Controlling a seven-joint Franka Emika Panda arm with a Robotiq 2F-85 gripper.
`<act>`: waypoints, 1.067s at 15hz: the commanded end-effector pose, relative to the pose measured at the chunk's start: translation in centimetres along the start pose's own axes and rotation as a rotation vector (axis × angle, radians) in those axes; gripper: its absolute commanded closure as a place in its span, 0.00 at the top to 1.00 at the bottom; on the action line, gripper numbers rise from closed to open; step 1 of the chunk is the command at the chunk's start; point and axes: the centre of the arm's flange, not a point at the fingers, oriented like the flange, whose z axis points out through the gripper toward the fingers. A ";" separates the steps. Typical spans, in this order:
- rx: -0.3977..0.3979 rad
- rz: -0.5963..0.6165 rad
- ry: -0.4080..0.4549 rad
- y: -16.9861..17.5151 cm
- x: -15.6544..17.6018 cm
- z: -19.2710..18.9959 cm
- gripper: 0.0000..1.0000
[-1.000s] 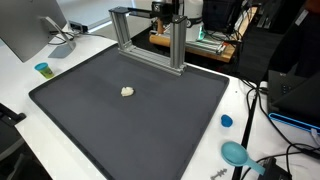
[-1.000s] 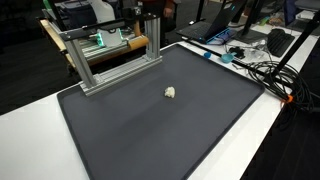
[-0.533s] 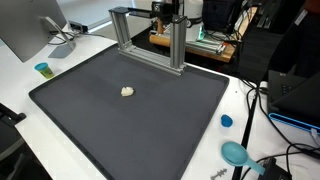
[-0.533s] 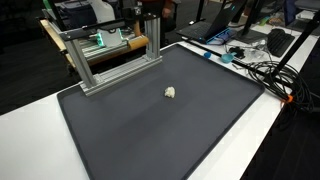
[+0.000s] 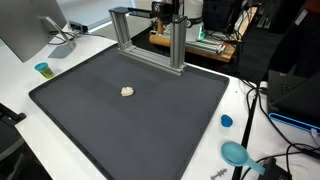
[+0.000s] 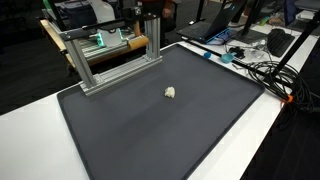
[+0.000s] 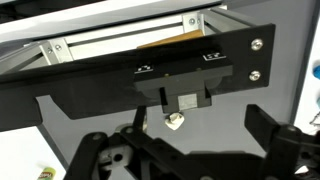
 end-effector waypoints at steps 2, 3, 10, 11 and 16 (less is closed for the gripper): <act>0.000 0.000 -0.001 0.0 0.0 0.0 1.00; -0.003 0.006 -0.010 -0.3 0.1 0.4 1.00; -0.018 -0.018 -0.023 -0.8 0.1 2.3 1.00; -0.020 -0.024 -0.023 -0.9 0.2 2.2 1.00; -0.018 -0.043 -0.036 -0.9 0.4 3.2 1.00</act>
